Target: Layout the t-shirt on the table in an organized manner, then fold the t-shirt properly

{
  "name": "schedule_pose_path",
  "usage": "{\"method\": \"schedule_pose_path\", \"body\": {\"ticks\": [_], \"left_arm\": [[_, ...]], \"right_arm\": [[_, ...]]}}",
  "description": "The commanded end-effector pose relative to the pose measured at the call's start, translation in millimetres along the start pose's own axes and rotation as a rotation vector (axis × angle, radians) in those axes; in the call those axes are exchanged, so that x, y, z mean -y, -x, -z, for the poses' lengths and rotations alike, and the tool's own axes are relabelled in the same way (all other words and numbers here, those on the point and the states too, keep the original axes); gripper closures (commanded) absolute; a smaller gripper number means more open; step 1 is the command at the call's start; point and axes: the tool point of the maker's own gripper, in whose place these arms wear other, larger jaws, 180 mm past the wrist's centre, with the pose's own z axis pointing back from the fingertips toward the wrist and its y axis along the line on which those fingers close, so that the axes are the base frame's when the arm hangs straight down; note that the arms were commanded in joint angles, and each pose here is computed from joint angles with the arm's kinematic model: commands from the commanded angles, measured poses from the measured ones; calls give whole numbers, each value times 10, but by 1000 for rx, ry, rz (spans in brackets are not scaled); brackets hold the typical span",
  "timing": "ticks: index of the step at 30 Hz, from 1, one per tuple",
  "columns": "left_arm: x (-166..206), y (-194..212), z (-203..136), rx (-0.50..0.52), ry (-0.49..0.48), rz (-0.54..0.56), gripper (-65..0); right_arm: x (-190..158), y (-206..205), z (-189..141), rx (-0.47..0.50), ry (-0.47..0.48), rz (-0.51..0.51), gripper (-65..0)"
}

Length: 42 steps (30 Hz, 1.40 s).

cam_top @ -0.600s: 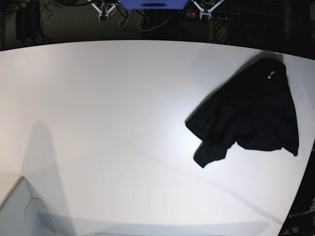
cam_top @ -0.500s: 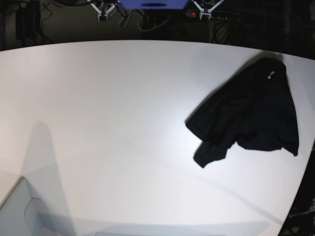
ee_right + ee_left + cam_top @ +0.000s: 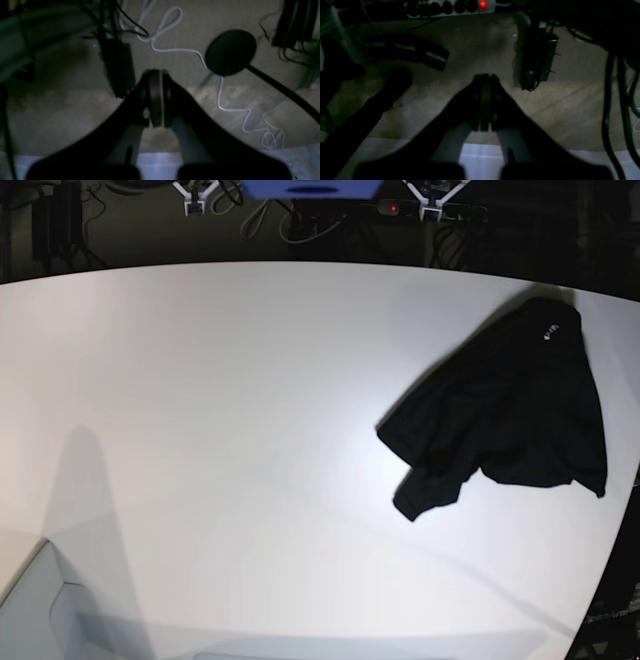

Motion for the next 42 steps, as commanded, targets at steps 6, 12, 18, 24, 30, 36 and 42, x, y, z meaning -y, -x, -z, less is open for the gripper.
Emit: {"method": "schedule_pose_path", "body": {"ticks": [6,12,18,24,30,36,42], "left_arm": [[-89,92,-14,-12,-15,2,-2],[-79,92,-13,-12,-14,0,-2],[-108,123,-18,-17,-18,1,-2],[-177,245,-234,104,-18,27,-2],[-200,108,-754,281,-7,72,-2],[-259,-293,-1462,480,35,43,-1],[-252,-785,-2228,663,140,-10,-1]], "right_arm": [[10,82,-18,-9,0,1,0],[9,42,-10,-3,0,1,0],[18,69,-16,-6,1,-1,0],[424,285,-184,100,55,-38,0],[840,293,-594,258,102,-117,0],[1212,-222,-1206,482,199,-105,0],[1247,-857,-1861,712,240,-120,0]]}}
